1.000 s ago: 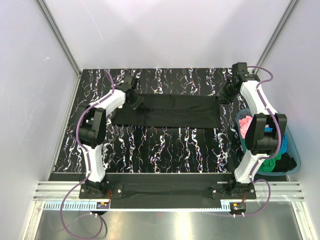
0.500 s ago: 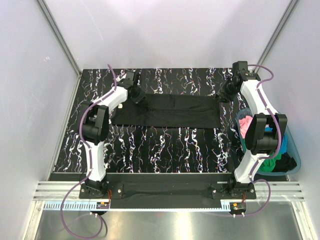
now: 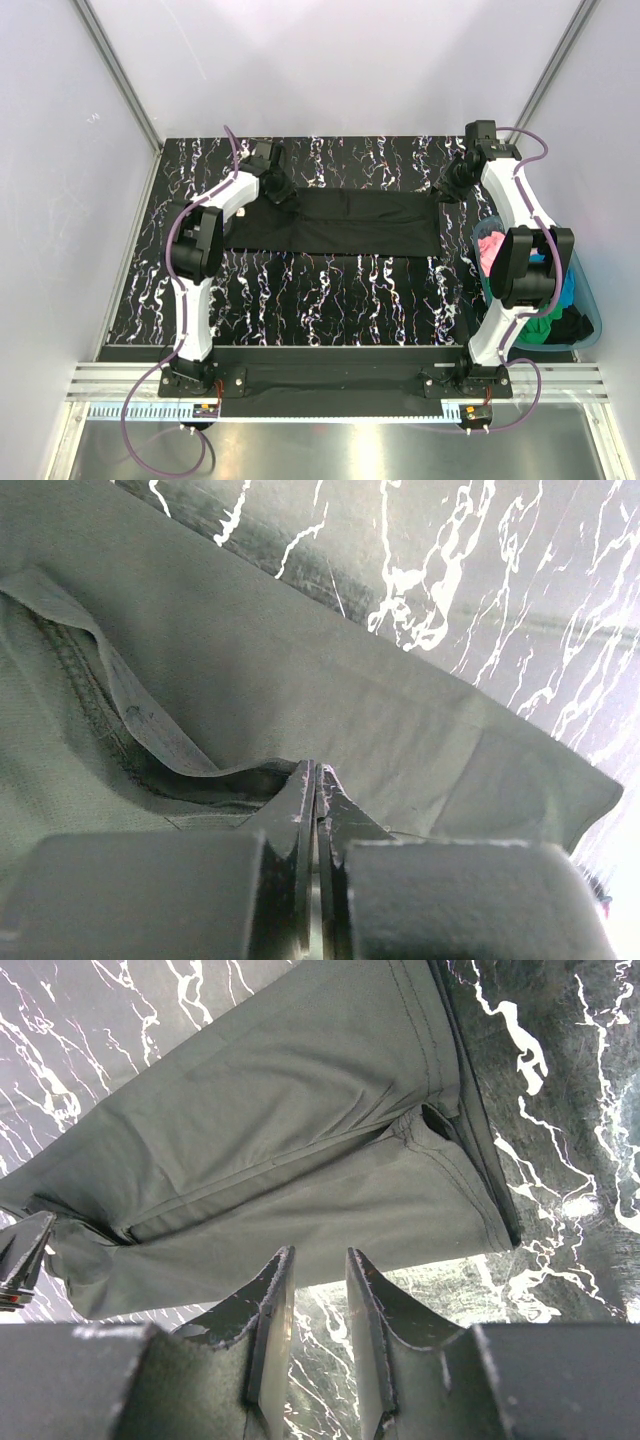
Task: Fold and stack the t-shirts
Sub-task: Fold the tshirt
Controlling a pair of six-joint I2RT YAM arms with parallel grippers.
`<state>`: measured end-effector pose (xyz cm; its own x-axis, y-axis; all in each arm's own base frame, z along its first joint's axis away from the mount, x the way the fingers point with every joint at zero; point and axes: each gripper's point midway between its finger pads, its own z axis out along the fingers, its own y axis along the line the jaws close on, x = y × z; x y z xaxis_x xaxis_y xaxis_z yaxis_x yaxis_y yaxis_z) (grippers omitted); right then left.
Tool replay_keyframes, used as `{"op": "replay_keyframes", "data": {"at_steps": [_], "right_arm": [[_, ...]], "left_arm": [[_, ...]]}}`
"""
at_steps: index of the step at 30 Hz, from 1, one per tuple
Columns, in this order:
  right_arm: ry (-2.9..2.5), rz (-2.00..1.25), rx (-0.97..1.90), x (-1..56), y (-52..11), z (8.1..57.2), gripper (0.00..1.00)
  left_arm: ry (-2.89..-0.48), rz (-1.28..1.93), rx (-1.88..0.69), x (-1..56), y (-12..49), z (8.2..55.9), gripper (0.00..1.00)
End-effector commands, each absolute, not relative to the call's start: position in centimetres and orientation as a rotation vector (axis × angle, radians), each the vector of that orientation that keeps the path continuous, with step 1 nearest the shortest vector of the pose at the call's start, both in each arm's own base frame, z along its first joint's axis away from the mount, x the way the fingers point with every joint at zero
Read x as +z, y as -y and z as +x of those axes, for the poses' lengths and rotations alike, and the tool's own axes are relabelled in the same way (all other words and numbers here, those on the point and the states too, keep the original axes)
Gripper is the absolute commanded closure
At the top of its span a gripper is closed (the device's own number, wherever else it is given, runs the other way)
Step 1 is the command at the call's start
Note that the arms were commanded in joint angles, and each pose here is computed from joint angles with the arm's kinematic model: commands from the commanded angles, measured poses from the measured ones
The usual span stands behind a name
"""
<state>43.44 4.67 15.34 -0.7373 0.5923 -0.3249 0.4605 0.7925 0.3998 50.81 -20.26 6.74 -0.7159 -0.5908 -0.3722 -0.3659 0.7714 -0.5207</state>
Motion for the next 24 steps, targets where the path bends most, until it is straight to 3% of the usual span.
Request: {"op": "replay_keyframes", "data": {"at_steps": [1,12,17,20,24], "right_arm": [[-2.501,0.782,0.436,16.7,-5.0,44.6,0.66],[-2.491,0.798,0.448,16.9,-5.1,44.7,0.66],[-2.486,0.798,0.456,17.3,-5.2,44.8,0.66],[-2.483,0.797,0.458,17.5,-5.2,44.7,0.66],[-2.481,0.805,0.463,17.5,-5.2,44.7,0.66]], "left_arm": [[-2.367,-0.616,-0.649,9.3,21.7,52.6,0.99],[-2.446,-0.430,-0.649,8.1,22.5,52.2,0.92],[-2.450,-0.347,-0.647,9.3,22.5,51.8,0.68],[-2.416,-0.314,-0.592,12.0,21.1,51.9,0.58],[-2.437,-0.430,-0.480,12.7,17.5,50.2,0.56]]}}
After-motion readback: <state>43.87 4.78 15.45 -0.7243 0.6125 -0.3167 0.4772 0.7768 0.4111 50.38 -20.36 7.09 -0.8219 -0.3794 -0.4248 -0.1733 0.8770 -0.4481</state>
